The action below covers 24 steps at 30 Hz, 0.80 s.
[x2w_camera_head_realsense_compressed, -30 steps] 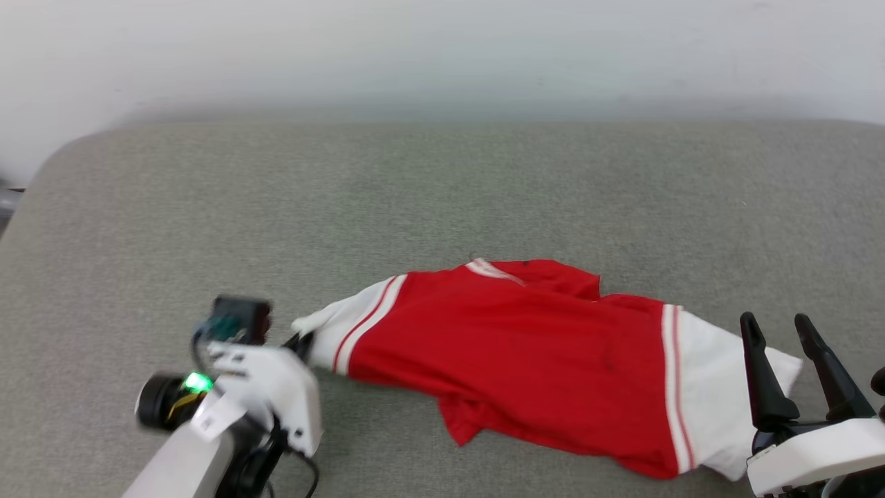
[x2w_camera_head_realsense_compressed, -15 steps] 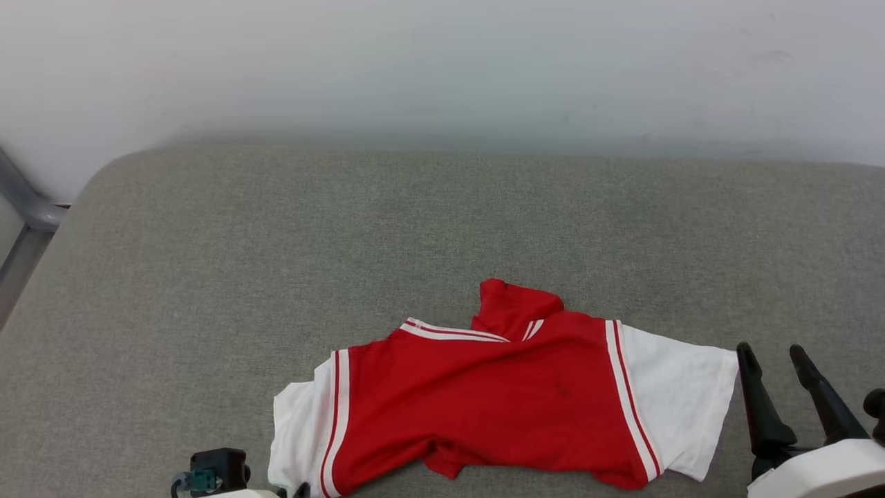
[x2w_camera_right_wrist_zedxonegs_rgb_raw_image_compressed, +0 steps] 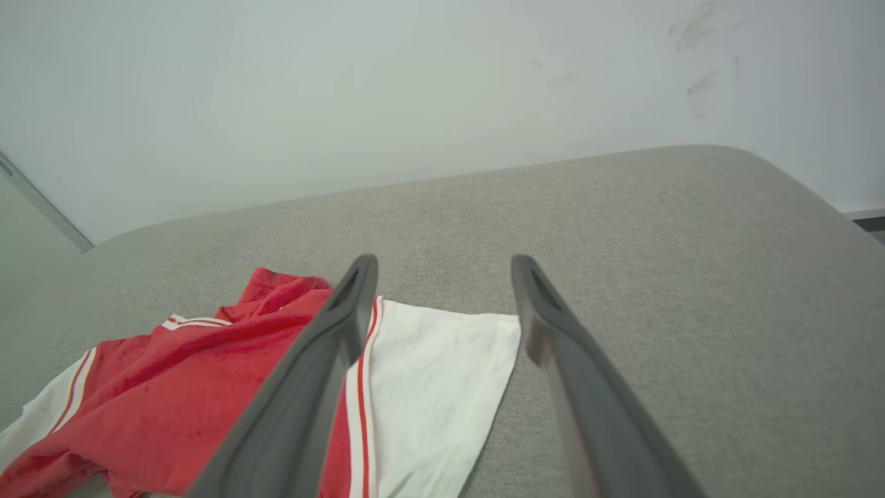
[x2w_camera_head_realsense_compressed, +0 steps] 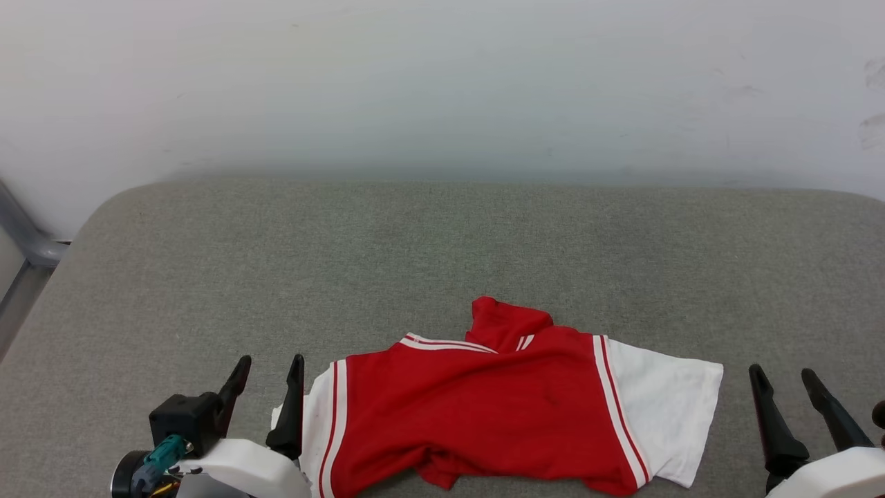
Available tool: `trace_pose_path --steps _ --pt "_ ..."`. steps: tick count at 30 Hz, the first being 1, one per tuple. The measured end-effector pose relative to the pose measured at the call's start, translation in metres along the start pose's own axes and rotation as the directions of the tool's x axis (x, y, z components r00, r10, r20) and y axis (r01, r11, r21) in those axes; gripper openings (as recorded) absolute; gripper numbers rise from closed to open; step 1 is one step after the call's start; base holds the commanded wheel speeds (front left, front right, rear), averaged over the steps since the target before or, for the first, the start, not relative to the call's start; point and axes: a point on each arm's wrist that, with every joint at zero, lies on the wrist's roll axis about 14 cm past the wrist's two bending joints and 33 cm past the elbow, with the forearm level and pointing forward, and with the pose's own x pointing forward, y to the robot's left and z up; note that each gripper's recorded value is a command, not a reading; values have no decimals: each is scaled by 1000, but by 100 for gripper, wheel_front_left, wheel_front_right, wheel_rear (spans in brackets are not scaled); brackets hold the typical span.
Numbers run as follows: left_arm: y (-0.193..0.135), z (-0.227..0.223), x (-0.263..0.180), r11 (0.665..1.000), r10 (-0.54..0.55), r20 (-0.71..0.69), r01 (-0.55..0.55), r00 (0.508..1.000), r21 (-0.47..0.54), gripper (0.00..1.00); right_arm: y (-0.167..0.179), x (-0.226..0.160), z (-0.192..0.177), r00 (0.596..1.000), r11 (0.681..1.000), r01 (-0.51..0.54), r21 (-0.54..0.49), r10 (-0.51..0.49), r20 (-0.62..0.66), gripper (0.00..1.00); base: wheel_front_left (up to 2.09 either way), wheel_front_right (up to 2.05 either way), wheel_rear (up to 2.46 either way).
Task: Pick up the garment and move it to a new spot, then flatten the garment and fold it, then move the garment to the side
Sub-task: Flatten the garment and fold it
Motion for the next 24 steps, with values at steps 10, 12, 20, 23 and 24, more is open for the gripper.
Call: trace_pose_path --steps 10,12,20,23,24 --pt "-13 35 2 999 -31 152 28 988 24 100 -43 -6 -70 920 991 127 33 -106 -376 100 0 0 0" --pt "-13 36 3 999 -31 155 28 987 22 100 -49 0 -77 892 992 123 17 -104 -440 100 0 0 0" --pt "-5 33 24 1000 -9 148 8 989 6 100 -41 64 -94 784 998 34 -48 -56 -618 100 0 0 0" --pt "0 27 30 1000 6 133 -6 991 3 100 -33 82 -106 747 998 -6 -65 -39 -664 100 0 0 0" --pt "2 25 31 1000 10 129 -10 992 1 100 -31 87 -111 733 997 -19 -73 -36 -680 100 0 0 0"
